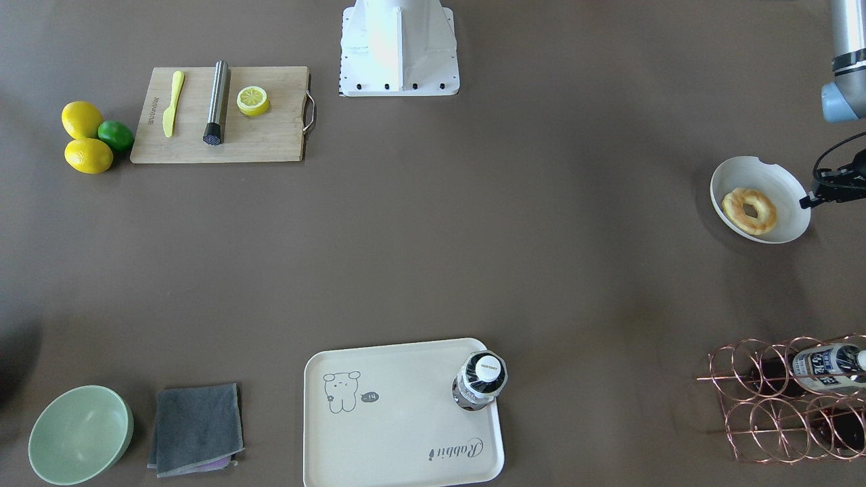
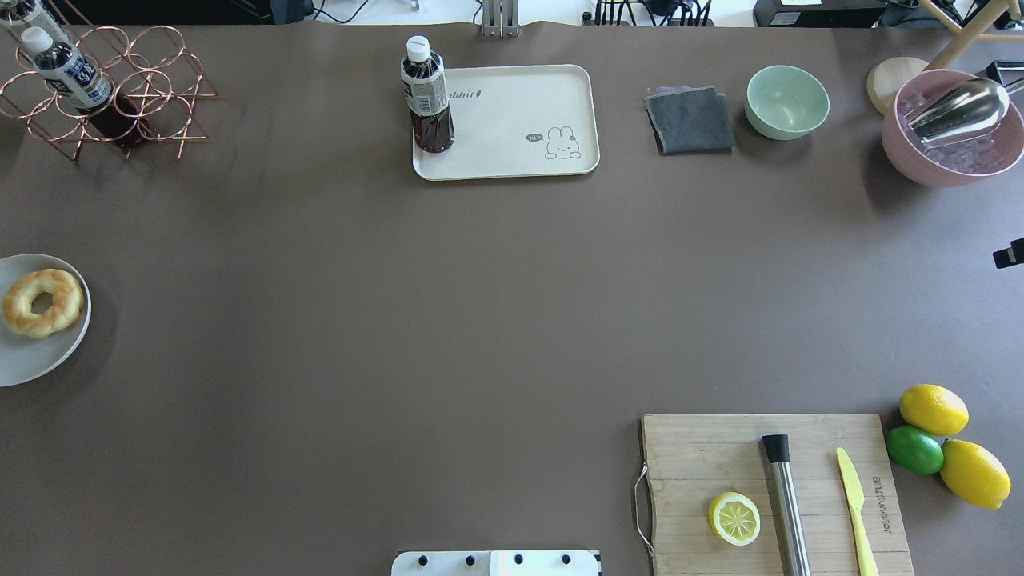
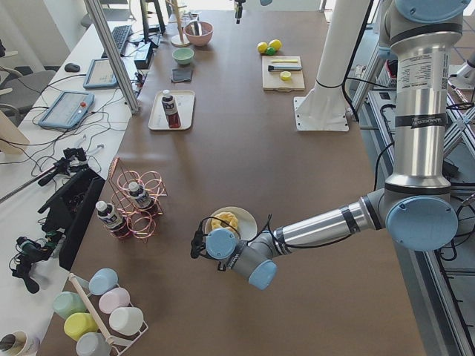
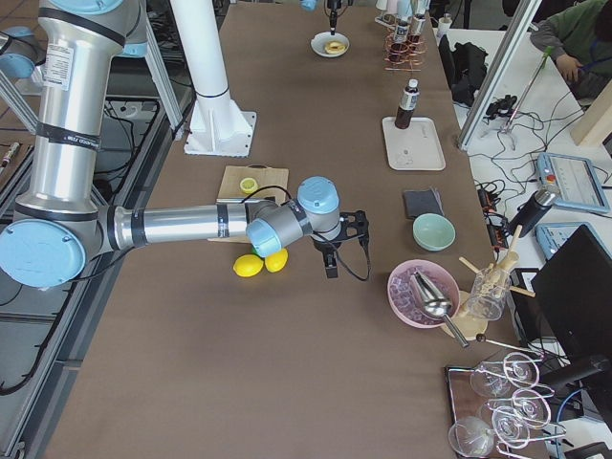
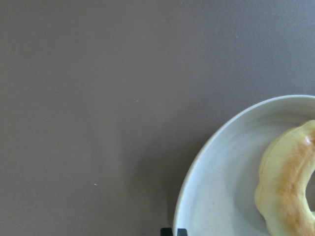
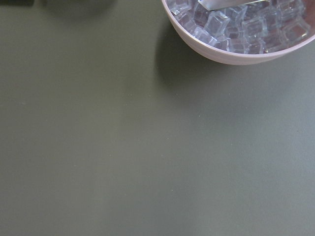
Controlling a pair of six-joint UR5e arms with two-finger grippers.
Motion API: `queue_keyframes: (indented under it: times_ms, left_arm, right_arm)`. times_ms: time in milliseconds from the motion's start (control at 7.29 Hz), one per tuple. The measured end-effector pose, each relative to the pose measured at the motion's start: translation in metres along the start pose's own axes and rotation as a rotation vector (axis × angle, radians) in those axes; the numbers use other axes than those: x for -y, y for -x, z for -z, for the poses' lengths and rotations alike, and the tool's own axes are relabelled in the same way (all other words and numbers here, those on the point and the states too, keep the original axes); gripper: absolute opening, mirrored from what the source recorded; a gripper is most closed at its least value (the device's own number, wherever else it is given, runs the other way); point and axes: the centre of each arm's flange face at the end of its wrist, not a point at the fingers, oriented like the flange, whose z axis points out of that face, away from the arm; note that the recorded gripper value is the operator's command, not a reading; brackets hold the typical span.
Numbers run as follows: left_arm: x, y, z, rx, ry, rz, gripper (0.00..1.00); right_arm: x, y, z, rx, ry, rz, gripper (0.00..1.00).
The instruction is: Place donut on tray
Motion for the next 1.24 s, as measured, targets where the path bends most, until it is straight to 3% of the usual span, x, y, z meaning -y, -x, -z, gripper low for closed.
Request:
queue_keyframes:
  times_ms: [549, 961, 1235]
  left_arm:
    - [0.045, -0.105, 0.032, -0.09, -0.068, 0.157, 0.0]
    - [0.059, -0.218, 0.035, -0.174, -0.051, 0.225, 0.0]
    - [0.067, -0.283, 0.02, -0.183, -0.078, 0.253, 0.0]
  right_arm:
    - [0.017, 0.037, 0.011, 0.078, -0.005, -0.037, 0.99]
    - [0.059, 0.139, -0.009, 0.158, 0.022, -0.113, 1.0]
    - [0.072, 0.235, -0.031, 0.201, 0.04, -0.165, 1.0]
